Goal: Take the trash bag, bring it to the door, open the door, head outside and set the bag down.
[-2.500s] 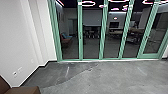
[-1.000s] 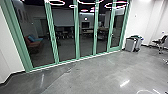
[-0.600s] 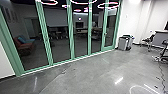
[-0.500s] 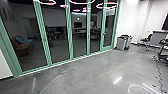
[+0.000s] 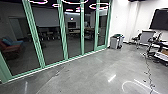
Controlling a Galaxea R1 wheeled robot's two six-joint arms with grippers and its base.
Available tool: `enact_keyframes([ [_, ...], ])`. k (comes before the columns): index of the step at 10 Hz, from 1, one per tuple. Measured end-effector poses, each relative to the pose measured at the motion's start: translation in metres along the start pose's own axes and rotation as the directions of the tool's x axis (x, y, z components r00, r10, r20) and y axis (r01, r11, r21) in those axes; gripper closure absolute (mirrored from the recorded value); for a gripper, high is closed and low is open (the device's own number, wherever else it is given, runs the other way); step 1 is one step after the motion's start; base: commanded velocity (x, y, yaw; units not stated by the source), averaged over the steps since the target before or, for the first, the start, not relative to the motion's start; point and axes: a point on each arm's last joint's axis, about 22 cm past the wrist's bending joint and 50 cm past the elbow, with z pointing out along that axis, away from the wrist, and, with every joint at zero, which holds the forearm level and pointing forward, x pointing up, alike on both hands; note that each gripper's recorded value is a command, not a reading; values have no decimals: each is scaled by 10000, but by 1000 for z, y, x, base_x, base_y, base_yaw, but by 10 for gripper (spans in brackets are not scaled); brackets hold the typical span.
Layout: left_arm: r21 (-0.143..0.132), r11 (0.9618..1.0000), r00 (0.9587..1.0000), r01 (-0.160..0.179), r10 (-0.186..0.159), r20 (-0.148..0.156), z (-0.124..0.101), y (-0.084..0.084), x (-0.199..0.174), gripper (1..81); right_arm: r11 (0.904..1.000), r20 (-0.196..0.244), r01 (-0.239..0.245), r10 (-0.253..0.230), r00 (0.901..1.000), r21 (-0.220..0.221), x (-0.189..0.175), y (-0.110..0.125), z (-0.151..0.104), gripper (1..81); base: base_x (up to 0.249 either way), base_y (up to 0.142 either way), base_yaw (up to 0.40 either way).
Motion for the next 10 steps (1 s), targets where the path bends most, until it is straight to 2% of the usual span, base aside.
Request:
enact_keyframes([
  [6,15,10000,10000,-12,12,-18,0,-1,2,811,10000,21,-4,4,10000,3,-2,0,0,10,0,0,-128],
  [10,18,10000,10000,-5,5,-8,0,-1,1,811,10000,25,-5,5,10000,3,-2,0,0,10,-33,0,0],
])
